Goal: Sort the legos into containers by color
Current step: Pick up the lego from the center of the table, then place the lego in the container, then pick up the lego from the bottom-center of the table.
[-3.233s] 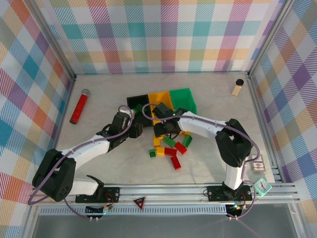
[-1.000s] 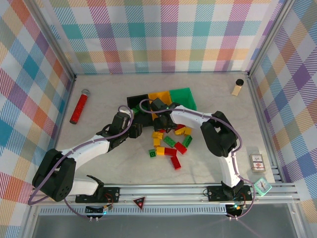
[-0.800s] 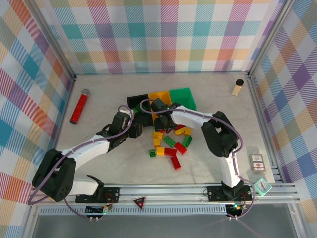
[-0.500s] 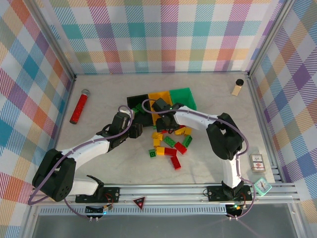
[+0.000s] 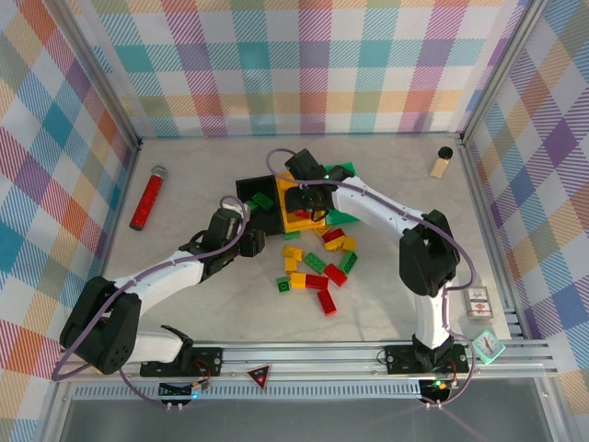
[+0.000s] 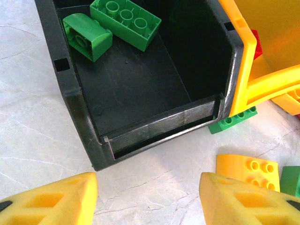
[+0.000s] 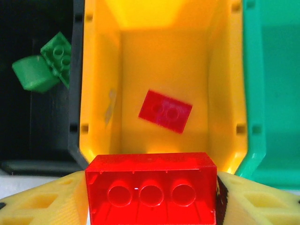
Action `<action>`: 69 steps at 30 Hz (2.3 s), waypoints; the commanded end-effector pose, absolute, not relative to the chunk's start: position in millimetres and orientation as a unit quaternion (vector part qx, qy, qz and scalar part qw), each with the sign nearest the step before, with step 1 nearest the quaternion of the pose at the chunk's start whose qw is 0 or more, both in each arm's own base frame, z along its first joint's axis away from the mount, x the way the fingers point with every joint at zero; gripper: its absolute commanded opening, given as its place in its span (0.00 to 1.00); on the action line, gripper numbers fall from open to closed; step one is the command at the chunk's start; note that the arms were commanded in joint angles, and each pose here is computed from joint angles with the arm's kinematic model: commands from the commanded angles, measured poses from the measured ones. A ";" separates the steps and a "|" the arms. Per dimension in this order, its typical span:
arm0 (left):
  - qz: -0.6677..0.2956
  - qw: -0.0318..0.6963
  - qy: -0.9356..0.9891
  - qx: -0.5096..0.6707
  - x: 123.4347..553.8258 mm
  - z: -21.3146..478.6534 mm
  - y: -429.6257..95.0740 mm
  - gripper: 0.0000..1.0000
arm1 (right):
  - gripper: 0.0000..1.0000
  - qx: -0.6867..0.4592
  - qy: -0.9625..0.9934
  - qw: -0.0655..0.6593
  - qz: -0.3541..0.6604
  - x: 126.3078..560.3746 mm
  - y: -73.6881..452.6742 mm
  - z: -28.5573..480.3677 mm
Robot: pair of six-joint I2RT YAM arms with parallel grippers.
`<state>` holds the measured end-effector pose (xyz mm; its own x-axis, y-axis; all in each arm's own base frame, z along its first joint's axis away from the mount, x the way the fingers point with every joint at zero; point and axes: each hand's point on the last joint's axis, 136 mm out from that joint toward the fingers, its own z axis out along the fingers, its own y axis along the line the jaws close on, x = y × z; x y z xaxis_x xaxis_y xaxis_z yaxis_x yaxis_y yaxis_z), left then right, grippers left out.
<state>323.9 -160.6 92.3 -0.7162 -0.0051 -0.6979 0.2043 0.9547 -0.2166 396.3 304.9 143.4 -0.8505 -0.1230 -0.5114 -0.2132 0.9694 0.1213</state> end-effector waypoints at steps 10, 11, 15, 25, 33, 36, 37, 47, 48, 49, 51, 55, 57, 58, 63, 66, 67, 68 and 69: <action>-0.147 0.379 0.912 0.051 328.5 102.3 -163.6 0.59 | 0.78 -0.098 0.959 0.255 0.081 418.5 308.4 137.5; -0.147 0.378 0.912 0.051 328.5 101.9 -163.8 0.59 | 0.78 -0.099 0.958 0.256 0.082 415.8 307.4 139.3; -0.150 0.376 0.913 0.052 328.5 100.8 -165.0 0.59 | 0.77 -0.097 0.958 0.254 0.086 402.8 300.2 143.1; -0.156 0.374 0.913 0.054 328.1 100.2 -167.6 0.59 | 0.76 -0.134 0.961 0.218 0.100 326.9 287.2 133.0; -0.168 0.371 0.912 0.057 327.2 99.2 -172.1 0.59 | 0.75 -0.145 0.969 0.179 0.084 270.2 263.8 107.6; -0.177 0.370 0.910 0.061 326.0 100.8 -175.4 0.59 | 0.75 -0.149 0.969 0.173 0.090 254.9 262.2 100.5; -0.178 0.370 0.910 0.062 325.5 100.8 -175.7 0.59 | 0.75 -0.155 0.969 0.169 0.094 248.4 263.0 98.7; -0.187 0.371 0.907 0.063 324.0 102.3 -177.7 0.59 | 0.74 -0.171 0.975 0.120 0.078 201.9 255.0 77.7; -0.187 0.372 0.907 0.063 324.3 102.7 -177.8 0.59 | 0.74 -0.170 0.976 0.114 0.078 197.2 254.3 76.7; -0.187 0.371 0.907 0.064 324.0 102.4 -178.0 0.59 | 0.74 -0.168 0.977 0.110 0.076 192.6 253.2 76.6; -0.188 0.371 0.907 0.064 324.0 102.5 -178.2 0.59 | 0.73 -0.166 0.978 0.103 0.074 185.0 251.7 76.7; -0.194 0.371 0.906 0.066 323.7 102.5 -180.2 0.59 | 0.73 -0.165 0.981 0.082 0.064 168.0 245.6 68.7; -0.193 0.371 0.906 0.065 323.9 102.7 -180.1 0.59 | 0.73 -0.163 0.982 0.072 0.059 160.5 242.1 63.4; -0.193 0.371 0.906 0.065 323.9 102.4 -180.0 0.59 | 0.73 -0.162 0.983 0.066 0.058 156.4 241.0 60.5; -0.194 0.373 0.905 0.067 323.7 104.1 -180.2 0.59 | 0.73 -0.157 0.985 0.050 0.052 142.8 238.5 50.5; -0.192 0.372 0.905 0.066 323.4 103.4 -179.7 0.59 | 0.73 -0.158 0.985 0.046 0.054 138.2 241.8 46.7; -0.193 0.373 0.905 0.066 323.7 104.0 -180.0 0.59 | 0.73 -0.159 0.985 0.045 0.055 137.1 243.7 45.5; -0.194 0.372 0.905 0.066 323.5 103.6 -180.1 0.59 | 0.73 -0.159 0.985 0.042 0.055 136.3 244.7 43.0; -0.194 0.372 0.905 0.067 323.6 103.8 -180.5 0.59 | 0.72 -0.160 0.985 0.039 0.054 135.5 246.4 40.3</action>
<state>318.7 -173.9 91.7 -0.7334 -0.0002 -0.6798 0.2528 0.9282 -0.2730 141.9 244.3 47.0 -0.9358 -0.3301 -0.1239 -0.3416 0.9358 0.0875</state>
